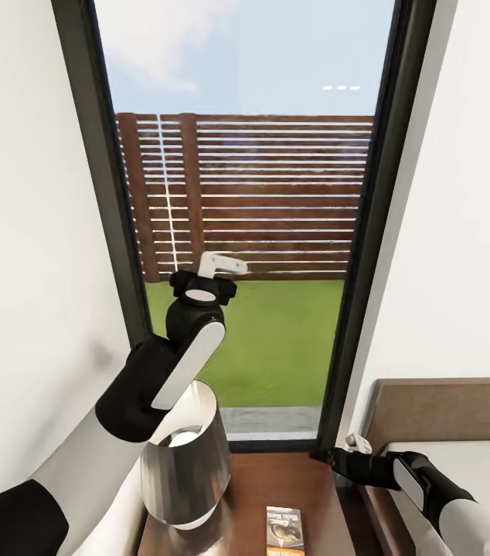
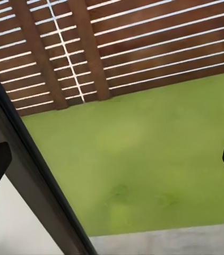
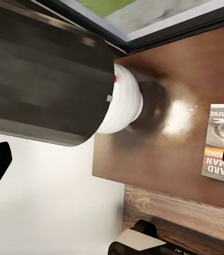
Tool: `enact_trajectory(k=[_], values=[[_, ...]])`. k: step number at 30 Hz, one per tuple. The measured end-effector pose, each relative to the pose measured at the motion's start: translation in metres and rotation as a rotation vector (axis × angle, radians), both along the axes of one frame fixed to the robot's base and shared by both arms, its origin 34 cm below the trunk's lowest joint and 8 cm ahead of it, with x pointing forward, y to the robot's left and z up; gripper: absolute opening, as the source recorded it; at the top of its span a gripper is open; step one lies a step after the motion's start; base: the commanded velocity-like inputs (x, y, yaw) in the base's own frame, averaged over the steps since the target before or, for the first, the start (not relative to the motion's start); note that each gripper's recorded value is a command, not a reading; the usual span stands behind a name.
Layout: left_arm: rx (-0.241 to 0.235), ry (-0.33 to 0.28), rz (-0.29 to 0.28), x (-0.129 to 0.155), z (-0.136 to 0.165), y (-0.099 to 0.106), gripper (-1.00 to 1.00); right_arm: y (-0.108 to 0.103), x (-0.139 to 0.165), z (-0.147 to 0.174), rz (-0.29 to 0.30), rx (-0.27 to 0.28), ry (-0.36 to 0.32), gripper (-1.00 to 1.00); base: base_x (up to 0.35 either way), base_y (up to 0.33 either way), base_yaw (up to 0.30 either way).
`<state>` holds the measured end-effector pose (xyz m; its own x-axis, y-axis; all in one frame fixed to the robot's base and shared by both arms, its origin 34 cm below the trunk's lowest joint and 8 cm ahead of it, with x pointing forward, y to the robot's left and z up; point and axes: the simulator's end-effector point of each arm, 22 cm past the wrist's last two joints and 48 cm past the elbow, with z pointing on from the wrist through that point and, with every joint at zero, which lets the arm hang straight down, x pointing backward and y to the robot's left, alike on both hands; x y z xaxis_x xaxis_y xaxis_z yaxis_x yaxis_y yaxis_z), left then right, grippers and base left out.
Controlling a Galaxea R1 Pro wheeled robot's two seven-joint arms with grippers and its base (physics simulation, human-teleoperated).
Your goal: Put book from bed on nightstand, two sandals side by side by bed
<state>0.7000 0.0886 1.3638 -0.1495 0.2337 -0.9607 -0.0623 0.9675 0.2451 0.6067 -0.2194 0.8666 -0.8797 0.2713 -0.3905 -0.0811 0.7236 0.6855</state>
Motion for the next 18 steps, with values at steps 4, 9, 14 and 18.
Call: enact_trajectory(k=[4,9,14,18], values=[[-0.002,0.021,-0.001,0.0,-0.011,0.0,1.0,0.0,0.0,0.0,0.001,0.0,0.0,1.0,0.0,0.0,0.0],[-0.004,0.042,-0.005,0.0,-0.021,-0.001,1.0,0.0,0.0,0.0,0.0,0.0,0.0,1.0,0.0,0.0,0.0],[-0.001,0.067,-0.004,0.001,-0.032,-0.001,1.0,0.0,0.001,0.0,0.0,-0.002,-0.007,1.0,0.0,0.0,0.0],[0.001,0.08,-0.004,0.002,-0.038,-0.001,1.0,0.0,0.003,0.001,0.0,-0.007,-0.024,1.0,0.0,0.0,0.0]])
